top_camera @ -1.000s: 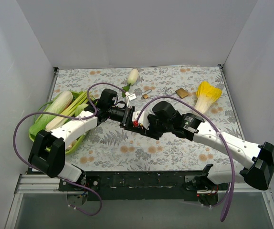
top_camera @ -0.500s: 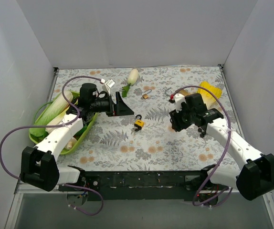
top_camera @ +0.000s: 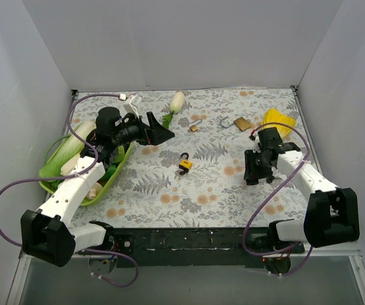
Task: Lock with the key
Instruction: Place the lock at the center of the board.
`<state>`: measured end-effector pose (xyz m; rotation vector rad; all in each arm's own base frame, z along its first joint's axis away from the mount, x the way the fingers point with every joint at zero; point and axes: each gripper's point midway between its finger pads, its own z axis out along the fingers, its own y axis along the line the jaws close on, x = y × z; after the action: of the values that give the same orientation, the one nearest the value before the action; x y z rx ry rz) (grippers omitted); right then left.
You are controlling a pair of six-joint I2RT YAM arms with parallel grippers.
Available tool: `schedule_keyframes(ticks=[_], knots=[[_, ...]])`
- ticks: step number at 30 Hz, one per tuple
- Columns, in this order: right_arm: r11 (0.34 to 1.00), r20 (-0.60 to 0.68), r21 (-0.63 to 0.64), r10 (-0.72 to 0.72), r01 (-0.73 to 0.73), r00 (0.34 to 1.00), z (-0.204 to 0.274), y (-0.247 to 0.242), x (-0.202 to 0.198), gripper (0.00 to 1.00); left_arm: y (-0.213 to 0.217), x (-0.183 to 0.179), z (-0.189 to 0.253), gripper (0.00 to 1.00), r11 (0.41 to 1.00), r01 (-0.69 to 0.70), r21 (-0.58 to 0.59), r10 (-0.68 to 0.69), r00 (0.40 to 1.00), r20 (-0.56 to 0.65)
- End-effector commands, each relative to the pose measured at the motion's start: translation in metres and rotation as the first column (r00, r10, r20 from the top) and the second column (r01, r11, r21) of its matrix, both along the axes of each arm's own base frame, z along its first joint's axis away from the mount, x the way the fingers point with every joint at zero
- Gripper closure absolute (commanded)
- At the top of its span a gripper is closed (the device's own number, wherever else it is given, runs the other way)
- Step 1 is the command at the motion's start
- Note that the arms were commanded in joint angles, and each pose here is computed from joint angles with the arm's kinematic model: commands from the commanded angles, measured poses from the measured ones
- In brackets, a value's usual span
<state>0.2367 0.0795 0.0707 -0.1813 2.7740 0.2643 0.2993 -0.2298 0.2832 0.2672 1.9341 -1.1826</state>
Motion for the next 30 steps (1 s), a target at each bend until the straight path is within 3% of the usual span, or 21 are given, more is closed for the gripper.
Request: schedule_keyframes(ticks=[1, 17, 21, 27, 28, 30], knots=[[0.994, -0.067, 0.000, -0.105, 0.106, 0.992, -0.014, -0.006, -0.009, 0.99, 0.003, 0.005, 0.008, 0.02, 1.000, -0.026, 0.002, 0.026, 0.999, 0.030], [0.996, -0.009, -0.037, -0.080, 0.080, 0.997, -0.040, -0.016, 0.015, 0.99, -0.003, -0.001, -0.002, 0.02, 0.999, 0.032, -0.014, -0.031, 0.999, 0.007], [0.995, 0.019, -0.042, -0.085, 0.085, 0.996, -0.044, -0.018, 0.020, 0.94, -0.003, -0.002, -0.007, 0.02, 0.999, 0.030, -0.016, -0.030, 1.000, -0.005], [0.991, 0.023, -0.069, -0.113, 0.115, 0.993, -0.047, -0.023, 0.024, 0.69, -0.001, -0.002, -0.008, 0.02, 1.000, 0.024, 0.000, -0.024, 1.000, -0.011], [0.990, 0.023, -0.074, -0.115, 0.116, 0.993, -0.045, -0.024, 0.024, 0.48, -0.001, -0.001, -0.008, 0.02, 1.000, 0.022, 0.009, -0.022, 1.000, -0.008], [0.990, 0.022, -0.073, -0.119, 0.121, 0.993, -0.039, -0.024, 0.022, 0.27, 0.000, -0.001, -0.006, 0.02, 1.000, 0.018, 0.018, -0.018, 1.000, -0.006]])
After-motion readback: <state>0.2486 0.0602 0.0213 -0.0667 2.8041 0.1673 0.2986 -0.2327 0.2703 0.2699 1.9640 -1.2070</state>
